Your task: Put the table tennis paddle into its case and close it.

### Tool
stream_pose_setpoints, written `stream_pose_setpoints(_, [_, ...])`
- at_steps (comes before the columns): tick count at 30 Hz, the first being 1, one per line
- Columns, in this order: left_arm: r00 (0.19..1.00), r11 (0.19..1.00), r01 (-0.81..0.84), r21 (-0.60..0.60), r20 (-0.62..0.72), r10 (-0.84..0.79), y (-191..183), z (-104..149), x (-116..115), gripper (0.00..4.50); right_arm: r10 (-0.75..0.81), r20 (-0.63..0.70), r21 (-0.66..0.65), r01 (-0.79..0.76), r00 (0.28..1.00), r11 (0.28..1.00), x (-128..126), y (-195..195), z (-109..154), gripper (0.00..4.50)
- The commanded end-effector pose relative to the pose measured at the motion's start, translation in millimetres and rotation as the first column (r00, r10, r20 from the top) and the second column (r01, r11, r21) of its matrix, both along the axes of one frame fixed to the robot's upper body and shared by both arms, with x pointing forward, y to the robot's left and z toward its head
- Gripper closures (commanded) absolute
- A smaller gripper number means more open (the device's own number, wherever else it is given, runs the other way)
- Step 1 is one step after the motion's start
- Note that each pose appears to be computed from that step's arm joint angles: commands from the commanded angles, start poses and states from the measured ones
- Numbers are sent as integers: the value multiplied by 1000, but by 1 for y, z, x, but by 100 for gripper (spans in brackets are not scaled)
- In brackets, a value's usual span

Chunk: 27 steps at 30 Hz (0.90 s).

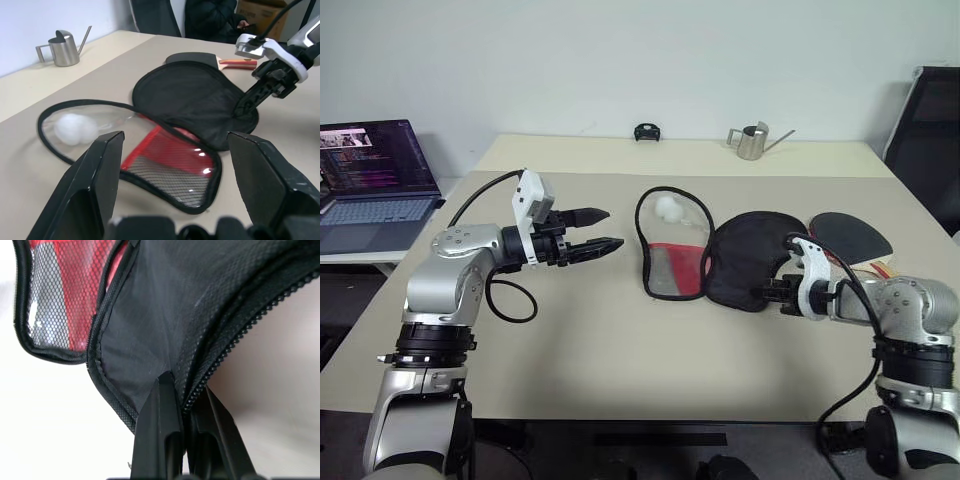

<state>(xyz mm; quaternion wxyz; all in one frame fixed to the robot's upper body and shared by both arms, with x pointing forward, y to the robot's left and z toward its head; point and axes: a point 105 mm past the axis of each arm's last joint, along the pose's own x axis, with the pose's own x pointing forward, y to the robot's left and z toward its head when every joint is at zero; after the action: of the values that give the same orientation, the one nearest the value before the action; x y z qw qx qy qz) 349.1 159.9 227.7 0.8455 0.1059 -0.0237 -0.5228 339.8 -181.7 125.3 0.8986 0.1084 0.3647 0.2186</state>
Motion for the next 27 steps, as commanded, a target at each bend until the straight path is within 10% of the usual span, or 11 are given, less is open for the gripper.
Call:
stream_pose_setpoints(1, [999, 999, 33, 0, 37, -33, -8, 9, -4, 94, 47, 35, -29, -46, 998, 999, 5, -6, 8, 447])
stream_pose_setpoints(27, [998, 998, 60, -10, 30, -60, -23, 8, -5, 94, 213, 168, -303, -156, 962, 940, 80, -33, 28, 447])
